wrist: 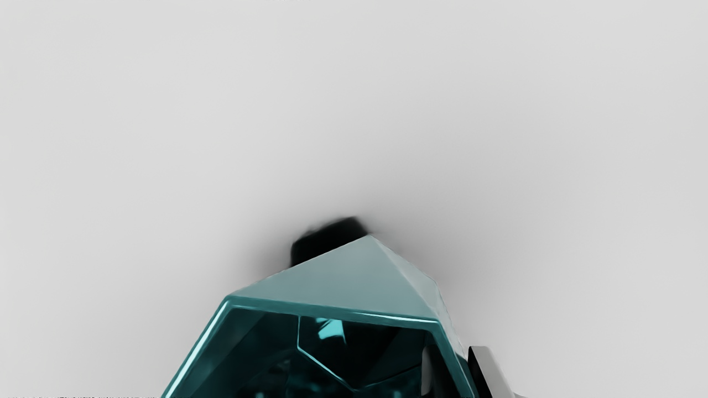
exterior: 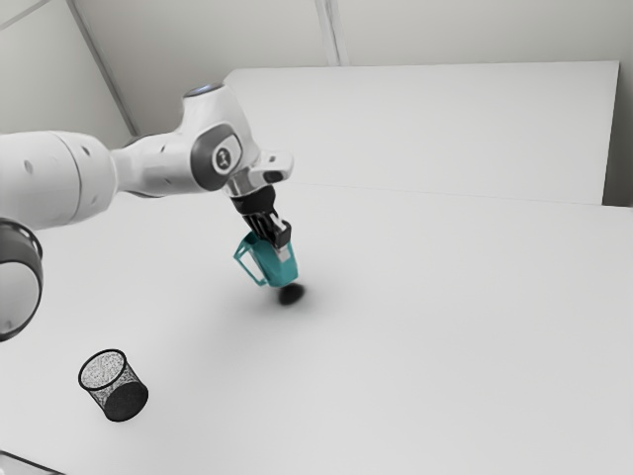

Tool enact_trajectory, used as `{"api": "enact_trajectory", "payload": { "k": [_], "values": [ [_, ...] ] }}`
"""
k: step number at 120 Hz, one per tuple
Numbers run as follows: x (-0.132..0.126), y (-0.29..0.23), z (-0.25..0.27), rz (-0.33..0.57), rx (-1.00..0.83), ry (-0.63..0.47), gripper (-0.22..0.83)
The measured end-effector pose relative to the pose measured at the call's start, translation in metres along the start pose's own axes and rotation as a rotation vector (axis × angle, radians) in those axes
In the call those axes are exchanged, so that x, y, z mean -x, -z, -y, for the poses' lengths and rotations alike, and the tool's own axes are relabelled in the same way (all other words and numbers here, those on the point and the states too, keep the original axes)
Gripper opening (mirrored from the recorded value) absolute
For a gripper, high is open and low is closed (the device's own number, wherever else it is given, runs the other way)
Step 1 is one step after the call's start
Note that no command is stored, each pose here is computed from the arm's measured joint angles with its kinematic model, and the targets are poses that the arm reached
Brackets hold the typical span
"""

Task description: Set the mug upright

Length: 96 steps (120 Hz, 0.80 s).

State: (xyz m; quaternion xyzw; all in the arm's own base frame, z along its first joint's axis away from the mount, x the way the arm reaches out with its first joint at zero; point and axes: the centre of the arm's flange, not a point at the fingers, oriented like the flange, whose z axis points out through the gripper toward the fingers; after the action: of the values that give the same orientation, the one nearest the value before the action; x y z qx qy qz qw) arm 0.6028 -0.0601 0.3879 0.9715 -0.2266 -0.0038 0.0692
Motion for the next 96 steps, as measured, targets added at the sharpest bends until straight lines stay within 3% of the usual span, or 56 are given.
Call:
{"api": "enact_trajectory", "payload": {
  "k": [56,96],
  "values": [
    [0.059,-0.014,-0.026,0.035,-0.115,-0.021,-0.16],
    [0.069,-0.039,-0.035,0.088,-0.15,-0.005,-0.16]
  ]
}}
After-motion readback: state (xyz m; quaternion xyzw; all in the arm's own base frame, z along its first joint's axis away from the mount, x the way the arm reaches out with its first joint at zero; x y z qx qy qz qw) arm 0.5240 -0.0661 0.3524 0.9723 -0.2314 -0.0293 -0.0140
